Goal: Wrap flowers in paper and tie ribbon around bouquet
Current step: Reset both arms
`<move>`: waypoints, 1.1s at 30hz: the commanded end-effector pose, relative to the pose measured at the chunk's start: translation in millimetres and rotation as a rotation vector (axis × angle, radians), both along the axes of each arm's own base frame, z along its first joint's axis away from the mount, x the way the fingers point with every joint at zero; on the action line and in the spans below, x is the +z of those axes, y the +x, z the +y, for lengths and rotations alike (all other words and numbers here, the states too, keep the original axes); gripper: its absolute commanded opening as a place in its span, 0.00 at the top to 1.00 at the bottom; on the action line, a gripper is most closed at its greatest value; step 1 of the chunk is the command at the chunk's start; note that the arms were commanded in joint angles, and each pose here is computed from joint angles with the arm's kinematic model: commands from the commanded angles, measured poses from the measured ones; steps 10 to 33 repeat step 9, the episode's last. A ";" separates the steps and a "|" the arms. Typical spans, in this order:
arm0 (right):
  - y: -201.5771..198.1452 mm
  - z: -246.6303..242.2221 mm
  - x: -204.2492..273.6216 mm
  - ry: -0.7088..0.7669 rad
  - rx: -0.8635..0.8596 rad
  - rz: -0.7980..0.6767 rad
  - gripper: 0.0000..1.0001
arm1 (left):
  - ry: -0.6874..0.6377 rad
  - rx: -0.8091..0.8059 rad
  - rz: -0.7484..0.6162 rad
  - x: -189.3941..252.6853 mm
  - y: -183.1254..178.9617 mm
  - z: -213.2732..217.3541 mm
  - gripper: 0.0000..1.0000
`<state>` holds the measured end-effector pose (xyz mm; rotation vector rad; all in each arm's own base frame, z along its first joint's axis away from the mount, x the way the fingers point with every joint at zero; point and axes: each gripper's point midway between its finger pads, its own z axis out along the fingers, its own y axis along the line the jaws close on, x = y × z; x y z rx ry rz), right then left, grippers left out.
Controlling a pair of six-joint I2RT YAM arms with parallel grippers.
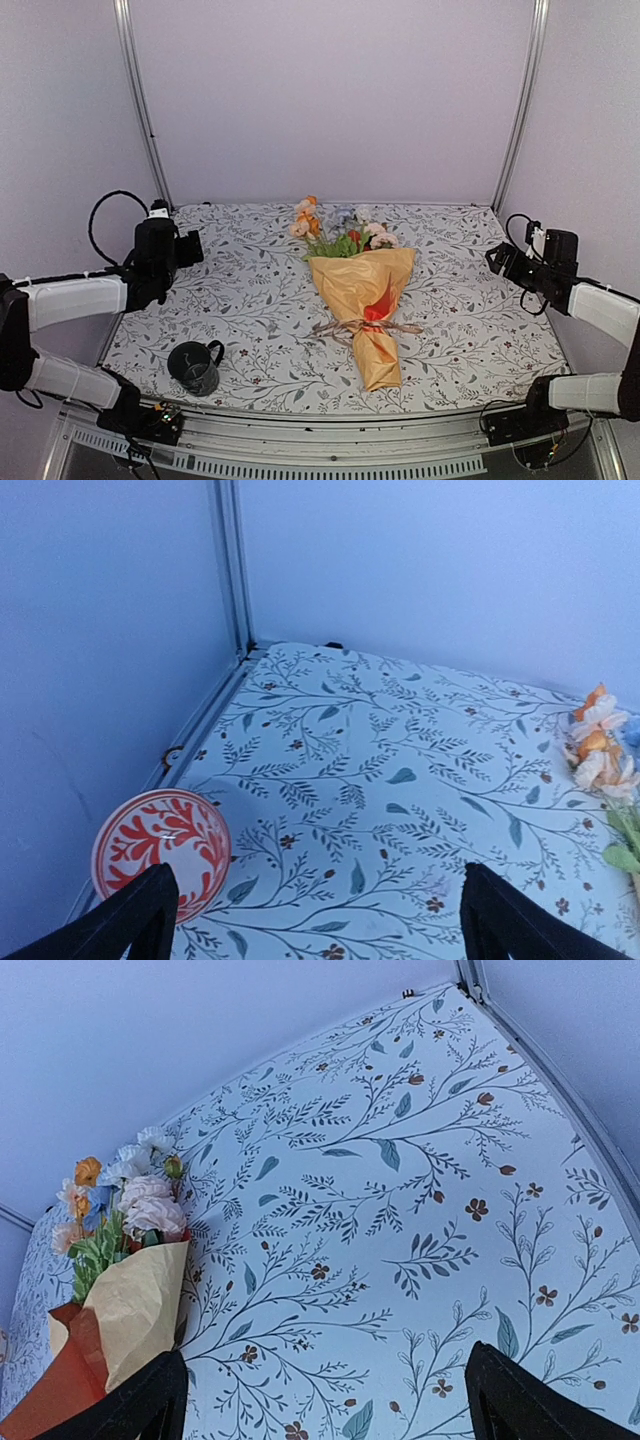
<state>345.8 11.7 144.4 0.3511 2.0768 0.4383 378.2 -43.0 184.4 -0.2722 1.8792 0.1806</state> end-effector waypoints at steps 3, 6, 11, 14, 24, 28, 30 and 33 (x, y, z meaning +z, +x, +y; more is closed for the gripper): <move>3.9 -11.5 -3.5 -0.043 -0.047 -0.036 0.01 | 0.164 0.230 -0.083 -10.1 -26.4 58.5 0.01; 1.3 -13.9 -3.6 -0.053 -0.061 -0.051 0.00 | 0.170 0.228 -0.062 -24.5 -30.2 63.0 0.01; -1.5 -17.4 -0.8 -0.063 -0.082 -0.072 0.00 | 0.166 0.203 -0.052 -37.1 -30.9 63.9 0.01; -1.5 -17.4 -0.8 -0.063 -0.082 -0.072 0.00 | 0.166 0.203 -0.052 -37.1 -30.9 63.9 0.01; -1.5 -17.4 -0.8 -0.063 -0.082 -0.072 0.00 | 0.166 0.203 -0.052 -37.1 -30.9 63.9 0.01; -1.5 -17.4 -0.8 -0.063 -0.082 -0.072 0.00 | 0.166 0.203 -0.052 -37.1 -30.9 63.9 0.01; -1.5 -17.4 -0.8 -0.063 -0.082 -0.072 0.00 | 0.166 0.203 -0.052 -37.1 -30.9 63.9 0.01; -1.5 -17.4 -0.8 -0.063 -0.082 -0.072 0.00 | 0.166 0.203 -0.052 -37.1 -30.9 63.9 0.01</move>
